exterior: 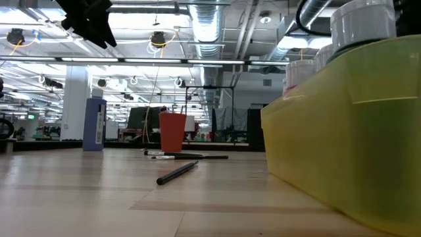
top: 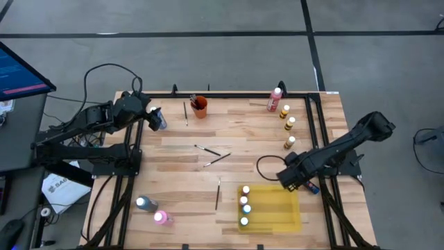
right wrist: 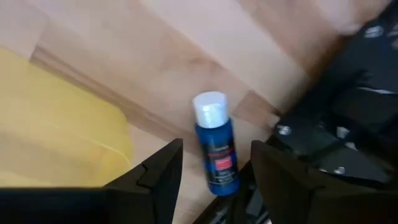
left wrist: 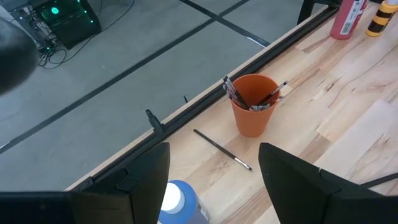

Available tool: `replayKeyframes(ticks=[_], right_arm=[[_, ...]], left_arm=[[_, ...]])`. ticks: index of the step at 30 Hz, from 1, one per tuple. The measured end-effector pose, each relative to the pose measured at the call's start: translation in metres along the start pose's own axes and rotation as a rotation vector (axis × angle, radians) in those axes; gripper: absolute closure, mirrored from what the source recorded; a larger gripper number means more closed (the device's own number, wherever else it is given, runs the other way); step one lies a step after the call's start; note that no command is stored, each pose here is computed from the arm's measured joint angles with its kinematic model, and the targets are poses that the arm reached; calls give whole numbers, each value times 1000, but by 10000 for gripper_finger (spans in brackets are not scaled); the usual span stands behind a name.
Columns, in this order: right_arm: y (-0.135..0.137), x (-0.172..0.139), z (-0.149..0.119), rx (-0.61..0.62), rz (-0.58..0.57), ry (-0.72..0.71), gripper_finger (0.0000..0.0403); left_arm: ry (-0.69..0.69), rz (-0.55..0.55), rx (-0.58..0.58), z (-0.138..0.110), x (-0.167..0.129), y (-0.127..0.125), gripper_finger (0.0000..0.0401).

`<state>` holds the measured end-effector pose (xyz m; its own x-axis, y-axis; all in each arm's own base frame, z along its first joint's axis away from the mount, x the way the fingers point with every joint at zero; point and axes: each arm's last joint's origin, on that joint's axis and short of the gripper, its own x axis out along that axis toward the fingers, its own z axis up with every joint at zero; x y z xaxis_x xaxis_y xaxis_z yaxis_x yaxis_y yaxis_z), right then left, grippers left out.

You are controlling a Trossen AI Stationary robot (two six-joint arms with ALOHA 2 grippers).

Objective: Pick & Place Paint Supplies
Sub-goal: Put the blue paint bottle into the yellow bin

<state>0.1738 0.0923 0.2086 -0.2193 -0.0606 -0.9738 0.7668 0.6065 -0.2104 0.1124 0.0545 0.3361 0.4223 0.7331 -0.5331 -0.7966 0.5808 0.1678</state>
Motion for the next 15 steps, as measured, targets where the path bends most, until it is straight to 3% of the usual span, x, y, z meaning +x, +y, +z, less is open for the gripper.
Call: replayKeyframes(ticks=[15], right_arm=[[-2,41,2,-24,42,56,218]], left_arm=[[0,0,0,0,0,0,164]])
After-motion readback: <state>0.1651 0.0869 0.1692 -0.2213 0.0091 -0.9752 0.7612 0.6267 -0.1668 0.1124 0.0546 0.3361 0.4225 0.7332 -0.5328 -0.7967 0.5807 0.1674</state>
